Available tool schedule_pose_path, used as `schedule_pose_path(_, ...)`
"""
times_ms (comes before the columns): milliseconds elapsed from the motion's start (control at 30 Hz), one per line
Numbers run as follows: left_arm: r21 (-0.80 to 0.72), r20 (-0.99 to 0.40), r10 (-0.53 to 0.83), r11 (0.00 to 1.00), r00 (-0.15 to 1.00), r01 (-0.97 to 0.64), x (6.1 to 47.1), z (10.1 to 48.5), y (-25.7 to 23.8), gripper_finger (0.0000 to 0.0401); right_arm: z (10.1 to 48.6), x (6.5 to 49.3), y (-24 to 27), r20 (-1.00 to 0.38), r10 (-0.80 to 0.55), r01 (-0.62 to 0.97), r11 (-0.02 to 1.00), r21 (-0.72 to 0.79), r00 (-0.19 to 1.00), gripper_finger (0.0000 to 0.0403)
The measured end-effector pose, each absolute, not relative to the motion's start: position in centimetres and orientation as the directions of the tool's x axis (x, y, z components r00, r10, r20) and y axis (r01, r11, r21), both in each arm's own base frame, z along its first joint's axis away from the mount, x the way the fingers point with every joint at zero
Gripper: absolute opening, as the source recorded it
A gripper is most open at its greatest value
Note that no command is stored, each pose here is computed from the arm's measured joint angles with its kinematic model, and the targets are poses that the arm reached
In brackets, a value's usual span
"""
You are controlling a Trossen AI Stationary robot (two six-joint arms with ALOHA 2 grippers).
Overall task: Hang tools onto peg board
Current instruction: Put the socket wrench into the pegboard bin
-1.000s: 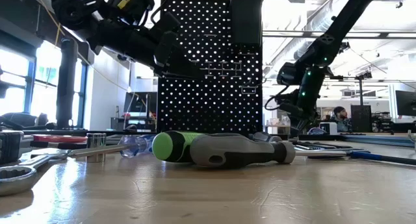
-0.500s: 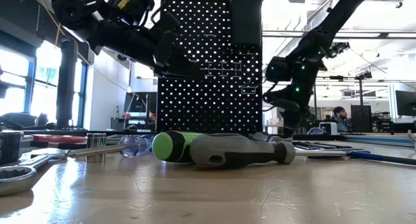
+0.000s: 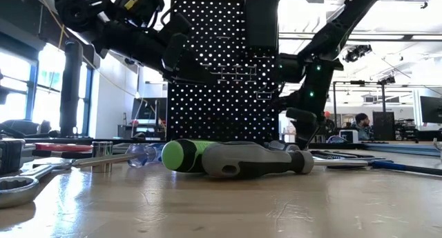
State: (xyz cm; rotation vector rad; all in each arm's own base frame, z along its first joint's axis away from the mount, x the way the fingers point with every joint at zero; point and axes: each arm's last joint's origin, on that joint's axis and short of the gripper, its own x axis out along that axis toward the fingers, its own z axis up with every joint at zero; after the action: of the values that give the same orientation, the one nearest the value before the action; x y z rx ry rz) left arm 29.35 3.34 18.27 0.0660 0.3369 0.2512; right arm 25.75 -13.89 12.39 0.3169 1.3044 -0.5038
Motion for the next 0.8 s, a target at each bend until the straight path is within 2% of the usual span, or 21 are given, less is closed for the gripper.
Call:
schedule_pose_path(233,0.104,-0.318,0.250,0.968,0.915,-0.228,29.4,18.3,3.2,0.0126,12.4,25.8,-13.6,-0.970,-0.172,0.521,0.851,-0.060,0.170,0.0062)
schedule_pose_path(667,0.104,-0.316,0.241,0.970,0.917,-0.219,29.4,18.3,2.9,0.0126,13.6,25.7,-13.1,-0.965,-0.153,0.507,0.862,-0.024,0.214,0.0003)
schedule_pose_path(800,0.104,-0.313,0.241,0.970,0.918,-0.219,29.4,18.3,2.9,0.0126,13.9,25.4,-12.9,-0.969,-0.124,0.510,0.860,0.001,0.213,0.0001)
